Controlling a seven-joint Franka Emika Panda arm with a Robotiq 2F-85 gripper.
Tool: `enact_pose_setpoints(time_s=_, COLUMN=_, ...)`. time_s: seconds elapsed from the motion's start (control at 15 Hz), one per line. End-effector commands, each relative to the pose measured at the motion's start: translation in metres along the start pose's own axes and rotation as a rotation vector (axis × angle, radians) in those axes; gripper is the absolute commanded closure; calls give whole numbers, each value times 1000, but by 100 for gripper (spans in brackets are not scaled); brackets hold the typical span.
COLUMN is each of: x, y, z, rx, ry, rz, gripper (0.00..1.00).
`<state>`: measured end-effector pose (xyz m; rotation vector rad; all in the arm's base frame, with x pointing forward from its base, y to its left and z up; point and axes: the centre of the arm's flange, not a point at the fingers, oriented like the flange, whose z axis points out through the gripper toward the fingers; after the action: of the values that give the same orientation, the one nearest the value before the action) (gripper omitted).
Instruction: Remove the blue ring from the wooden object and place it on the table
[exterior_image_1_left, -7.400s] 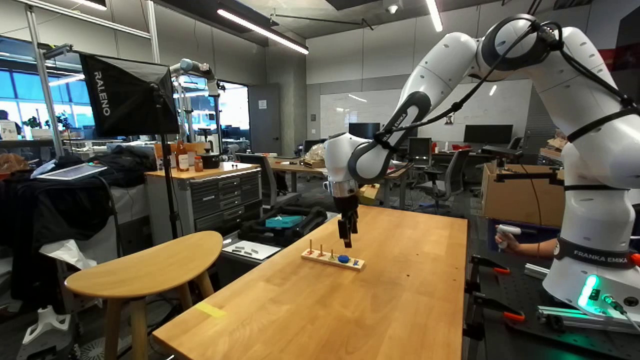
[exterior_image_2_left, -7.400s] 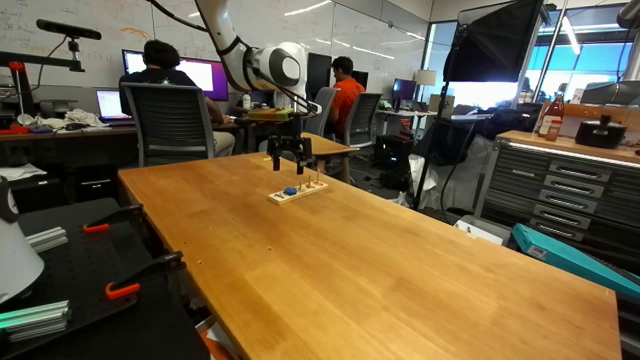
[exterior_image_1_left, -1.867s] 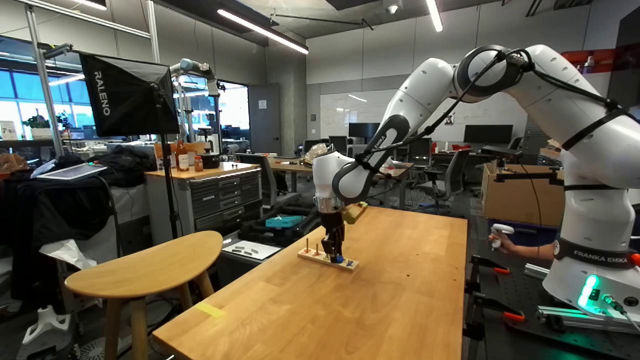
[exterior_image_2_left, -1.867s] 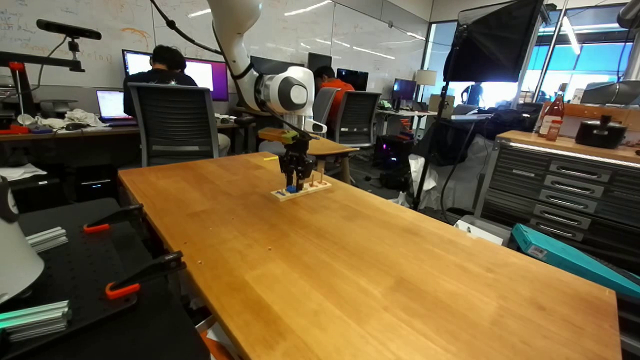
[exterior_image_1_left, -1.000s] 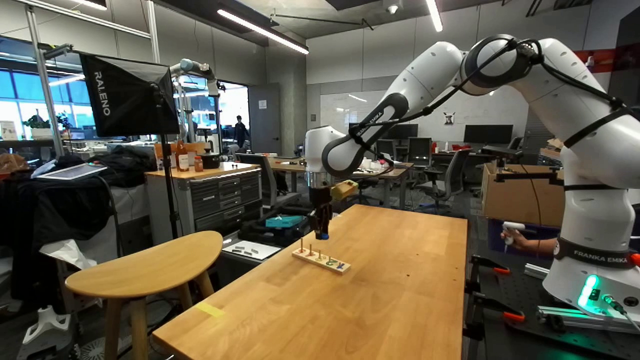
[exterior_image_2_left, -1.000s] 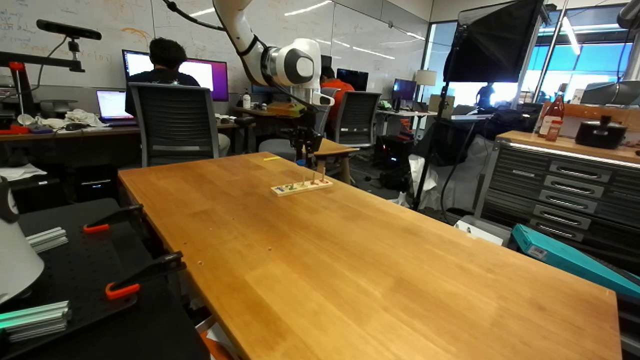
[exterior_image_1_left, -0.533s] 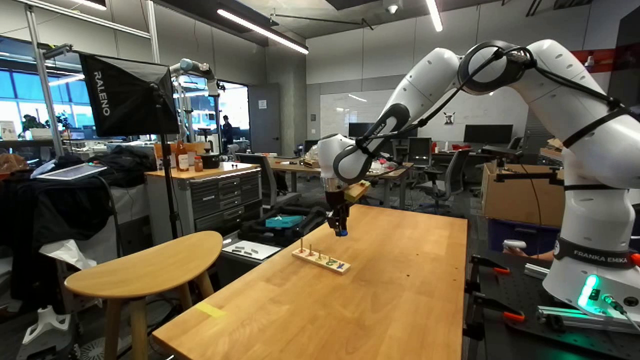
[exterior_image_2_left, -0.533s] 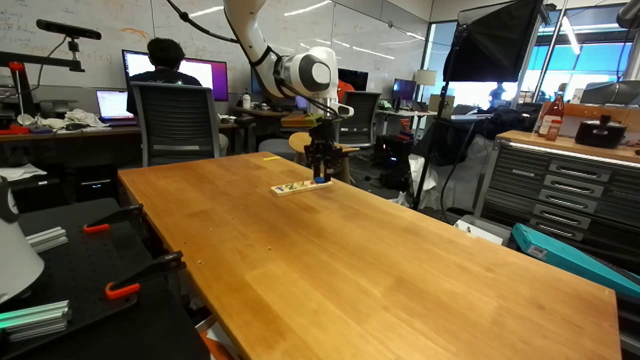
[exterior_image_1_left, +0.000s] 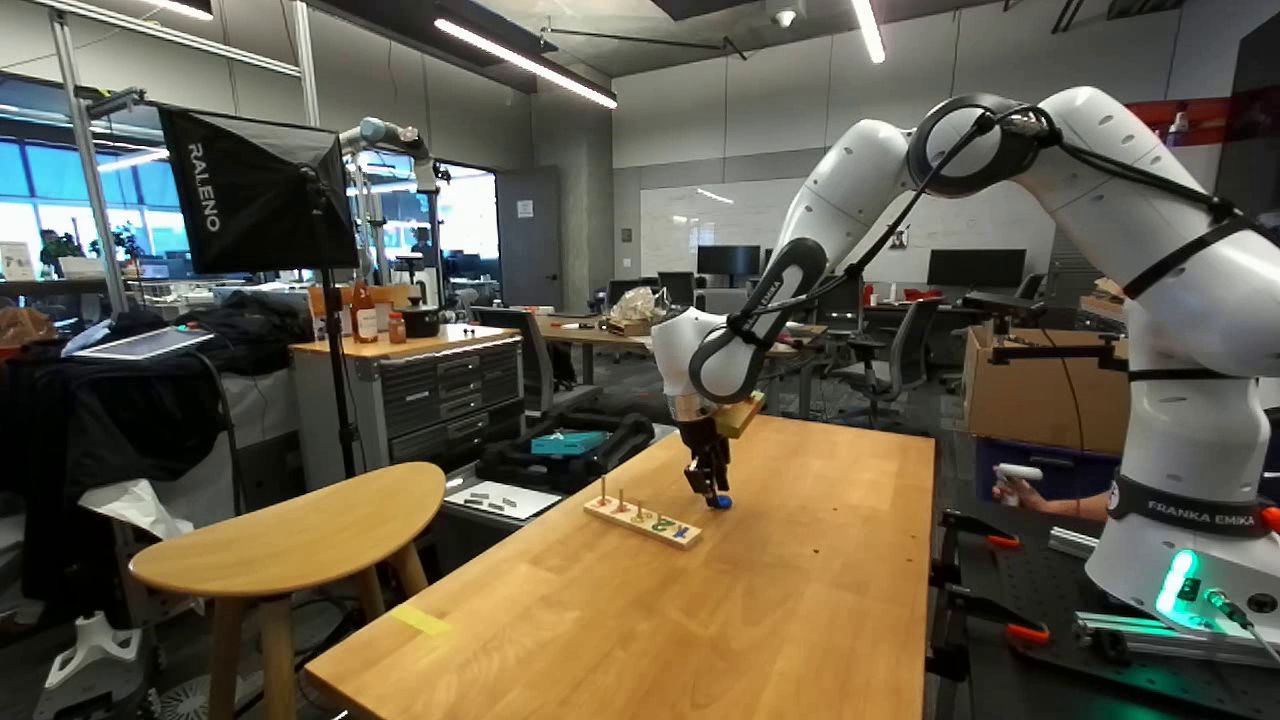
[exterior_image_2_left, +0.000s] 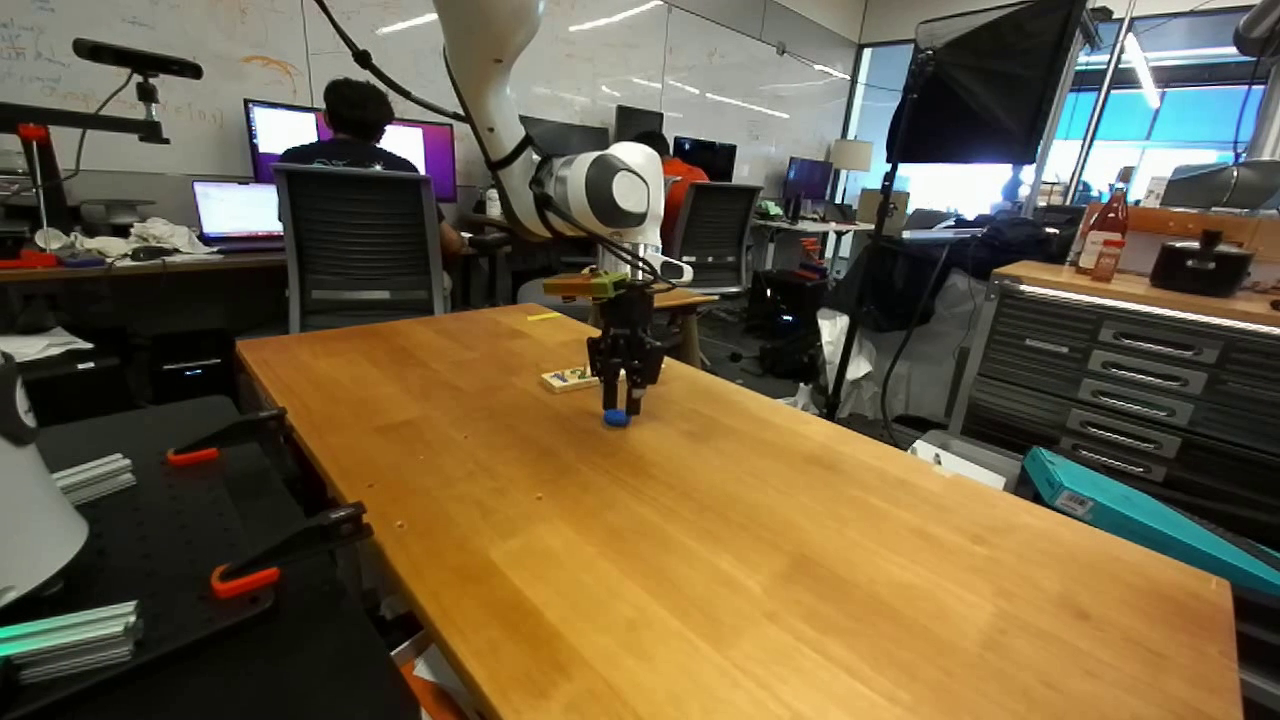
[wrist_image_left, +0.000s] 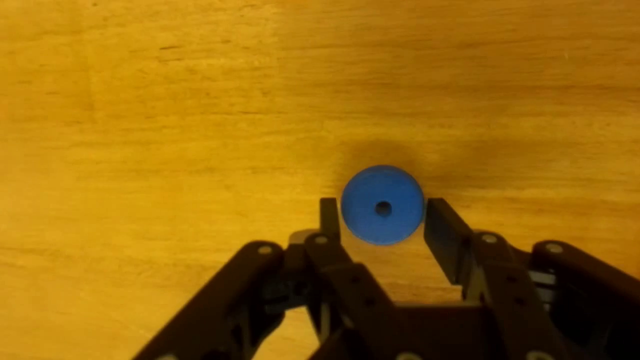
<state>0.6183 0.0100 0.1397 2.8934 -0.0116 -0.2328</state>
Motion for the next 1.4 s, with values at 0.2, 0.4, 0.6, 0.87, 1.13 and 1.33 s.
enact_pose_setpoints(time_s=0.2, x=13, y=-45, z=-87, rx=64, ry=92, rz=-47, gripper=0)
enact_pose_setpoints(time_s=0.4, x=15, y=-66, z=-159, rx=112, ry=159, rz=-76, gripper=0)
enact_pose_setpoints(time_s=0.6, x=3, y=-71, z=-239, rx=115, ry=172, rz=-65, gripper=0)
enact_pose_setpoints(time_s=0.87, x=-11, y=-82, z=-321, rx=108, ry=178, rz=-62, gripper=0)
enact_pose_setpoints(time_s=1.13, x=-14, y=-103, z=-353, rx=107, ry=173, rz=-97, gripper=0)
enact_pose_setpoints(time_s=1.33, x=-14, y=-116, z=-352, rx=109, ry=149, rz=-110, gripper=0)
